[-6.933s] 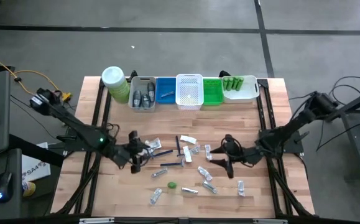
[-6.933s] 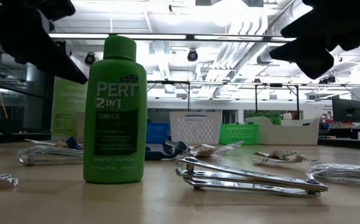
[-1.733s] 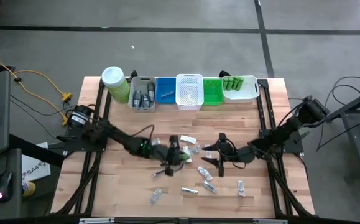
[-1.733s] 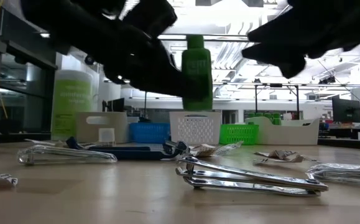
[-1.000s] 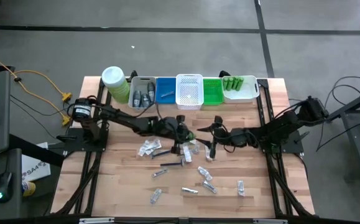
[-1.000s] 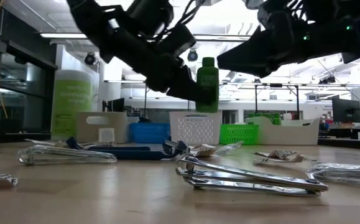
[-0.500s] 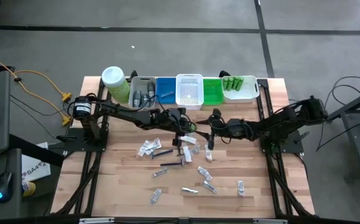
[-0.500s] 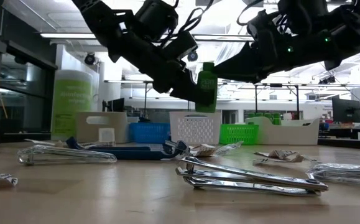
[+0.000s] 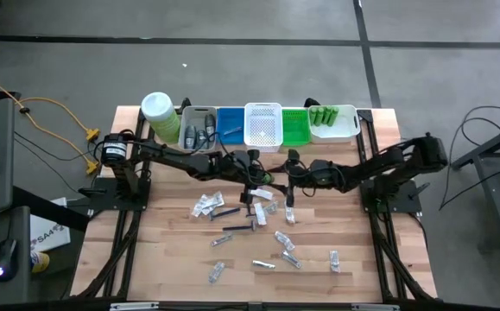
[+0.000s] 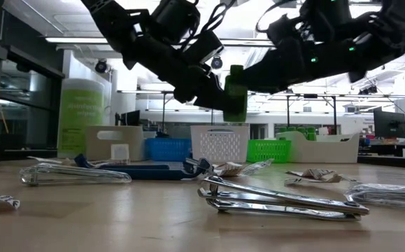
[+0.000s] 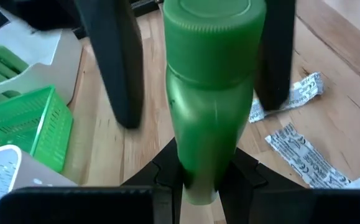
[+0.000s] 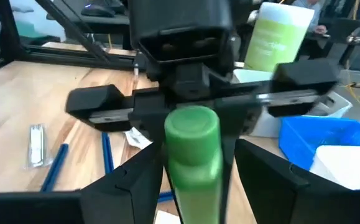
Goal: Pick & Place Travel size toiletries
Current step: Put the green shampoo into the right white bin
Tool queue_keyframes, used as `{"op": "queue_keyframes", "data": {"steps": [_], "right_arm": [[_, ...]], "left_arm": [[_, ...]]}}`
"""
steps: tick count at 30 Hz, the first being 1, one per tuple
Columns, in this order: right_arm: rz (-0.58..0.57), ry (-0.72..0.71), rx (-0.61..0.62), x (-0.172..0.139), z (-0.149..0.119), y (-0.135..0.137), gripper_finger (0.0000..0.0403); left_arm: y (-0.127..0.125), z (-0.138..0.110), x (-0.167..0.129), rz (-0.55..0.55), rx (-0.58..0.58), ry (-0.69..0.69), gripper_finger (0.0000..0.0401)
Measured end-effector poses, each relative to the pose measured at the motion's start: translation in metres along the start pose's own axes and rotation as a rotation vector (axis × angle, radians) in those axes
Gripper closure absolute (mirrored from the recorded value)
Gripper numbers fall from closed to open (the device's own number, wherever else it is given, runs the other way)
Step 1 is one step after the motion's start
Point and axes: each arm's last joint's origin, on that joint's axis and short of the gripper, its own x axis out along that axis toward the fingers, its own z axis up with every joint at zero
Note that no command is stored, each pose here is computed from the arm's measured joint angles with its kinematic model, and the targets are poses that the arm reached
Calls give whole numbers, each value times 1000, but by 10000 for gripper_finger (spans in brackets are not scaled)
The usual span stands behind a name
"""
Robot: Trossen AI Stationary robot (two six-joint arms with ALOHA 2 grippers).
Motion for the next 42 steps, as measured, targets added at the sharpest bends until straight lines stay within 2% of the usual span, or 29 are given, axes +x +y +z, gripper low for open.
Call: {"op": "queue_keyframes", "data": {"steps": [5, 11, 15, 21, 25, 30, 36, 39, 42], "right_arm": [[10, 27, -23, 21, -4, 3, 210], [4, 37, -19, 24, -4, 3, 224], [3, 37, -2, 24, -4, 3, 254], [14, 42, 33, 24, -4, 3, 318], [15, 47, 54, 25, -4, 3, 319], [-18, 97, 129, 22, -5, -2, 319], [-172, 147, 159, 7, 9, -17, 319], [-311, 153, 180, -7, 22, -28, 319], [-499, 160, 209, -27, 34, -41, 319]], "left_arm": [[-2, -4, 1, -11, 1, 39, 334], [-2, -7, 0, -19, -2, 63, 334], [-2, -7, 0, -19, -7, 63, 334], [-2, -7, 0, -19, -13, 63, 332], [-2, -7, 0, -21, -13, 67, 310], [-1, -5, 0, 14, 4, 69, 255], [6, -2, -12, 177, 23, 168, 220], [11, -1, -23, 240, 25, 224, 218], [19, -5, -36, 256, -3, 229, 217]]}}
